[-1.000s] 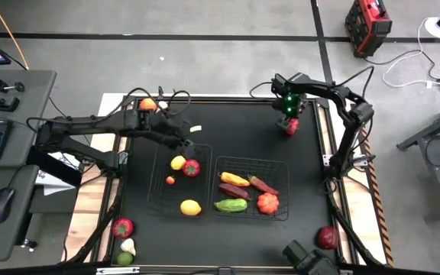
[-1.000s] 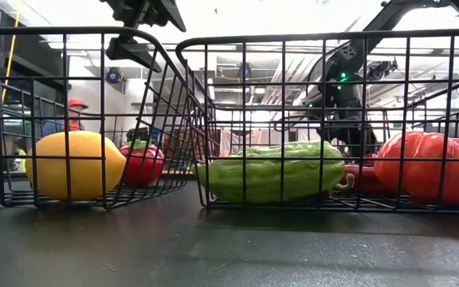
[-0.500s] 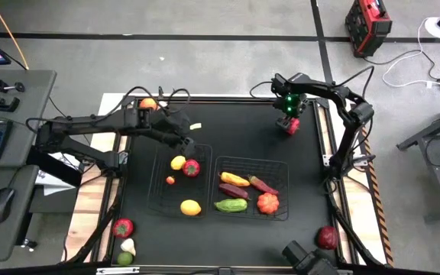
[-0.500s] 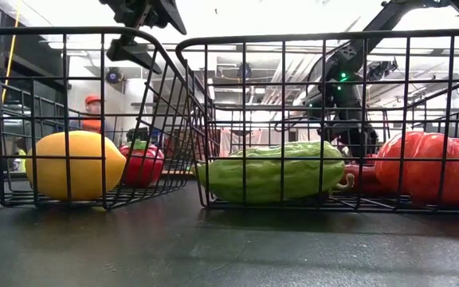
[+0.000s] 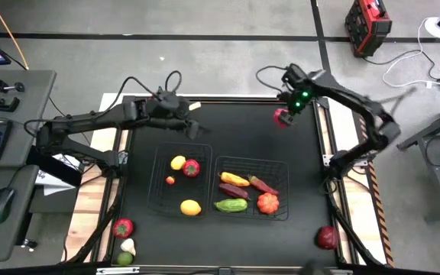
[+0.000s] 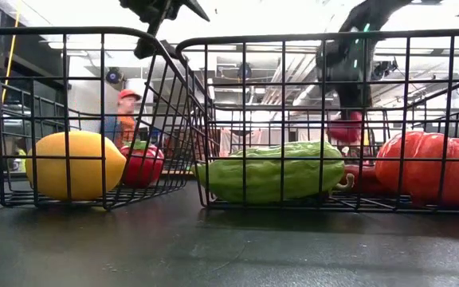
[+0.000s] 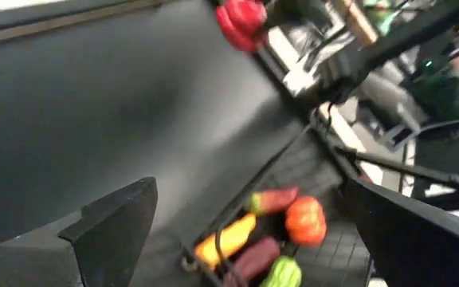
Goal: Sort produce into baskets
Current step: Put the red bell pepper into the right wire basket
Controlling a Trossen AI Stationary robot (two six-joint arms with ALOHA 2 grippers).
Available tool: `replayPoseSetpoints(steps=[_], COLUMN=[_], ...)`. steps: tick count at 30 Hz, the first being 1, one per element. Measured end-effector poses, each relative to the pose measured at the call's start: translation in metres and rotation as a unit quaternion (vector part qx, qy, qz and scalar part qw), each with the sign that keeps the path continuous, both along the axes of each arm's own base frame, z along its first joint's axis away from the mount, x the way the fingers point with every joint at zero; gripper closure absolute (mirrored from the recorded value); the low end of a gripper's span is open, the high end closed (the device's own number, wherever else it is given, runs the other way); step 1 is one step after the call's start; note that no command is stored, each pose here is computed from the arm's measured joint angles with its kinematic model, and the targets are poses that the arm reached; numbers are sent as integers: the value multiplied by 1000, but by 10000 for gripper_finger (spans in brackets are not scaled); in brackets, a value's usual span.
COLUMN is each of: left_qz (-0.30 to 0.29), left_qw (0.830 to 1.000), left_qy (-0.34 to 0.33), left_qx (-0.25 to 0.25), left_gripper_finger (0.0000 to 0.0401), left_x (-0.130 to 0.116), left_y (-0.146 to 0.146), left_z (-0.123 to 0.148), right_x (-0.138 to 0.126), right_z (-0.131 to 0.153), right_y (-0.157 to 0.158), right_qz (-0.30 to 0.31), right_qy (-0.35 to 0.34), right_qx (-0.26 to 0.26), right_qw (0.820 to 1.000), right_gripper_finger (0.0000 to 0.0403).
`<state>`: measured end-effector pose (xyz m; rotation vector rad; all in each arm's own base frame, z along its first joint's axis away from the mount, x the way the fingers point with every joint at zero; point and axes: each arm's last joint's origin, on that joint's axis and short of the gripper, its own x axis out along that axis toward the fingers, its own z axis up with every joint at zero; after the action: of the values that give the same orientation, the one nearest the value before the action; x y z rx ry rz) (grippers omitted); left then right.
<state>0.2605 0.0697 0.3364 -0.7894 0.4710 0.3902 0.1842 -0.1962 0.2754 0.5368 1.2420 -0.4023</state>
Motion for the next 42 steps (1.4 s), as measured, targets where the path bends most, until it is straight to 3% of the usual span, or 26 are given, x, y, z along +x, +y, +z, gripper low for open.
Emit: replayPoseSetpoints(steps=[5,12,17,22,26,31,36,42], left_qz=[3,5,-44,-130,-176,-194,-187,-149], left_qw=[1000,1000,999,990,982,978,976,982], left_qy=[-19,-20,-29,-51,-62,-72,-85,-86], left_qx=[23,19,7,0,24,39,65,74], left_gripper_finger=[6,6,6,6,6,6,6,6], left_x=[0,-1,0,-8,-22,-43,-56,-59], left_y=[7,11,8,-2,-19,-40,-57,-68], left_z=[4,4,5,13,24,37,46,49], right_x=[7,34,47,54,58,61,69,88], right_z=[44,61,62,69,74,72,56,20], right_y=[62,158,207,235,249,261,274,288], right_qz=[78,181,143,23,-42,-31,-7,17], right_qy=[-128,-156,-151,-198,-244,-254,-196,-102], right_qx=[24,66,74,82,66,65,105,96], right_qw=[988,969,975,977,967,965,975,990], right_gripper_finger=[162,148,129,117,116,115,114,100])
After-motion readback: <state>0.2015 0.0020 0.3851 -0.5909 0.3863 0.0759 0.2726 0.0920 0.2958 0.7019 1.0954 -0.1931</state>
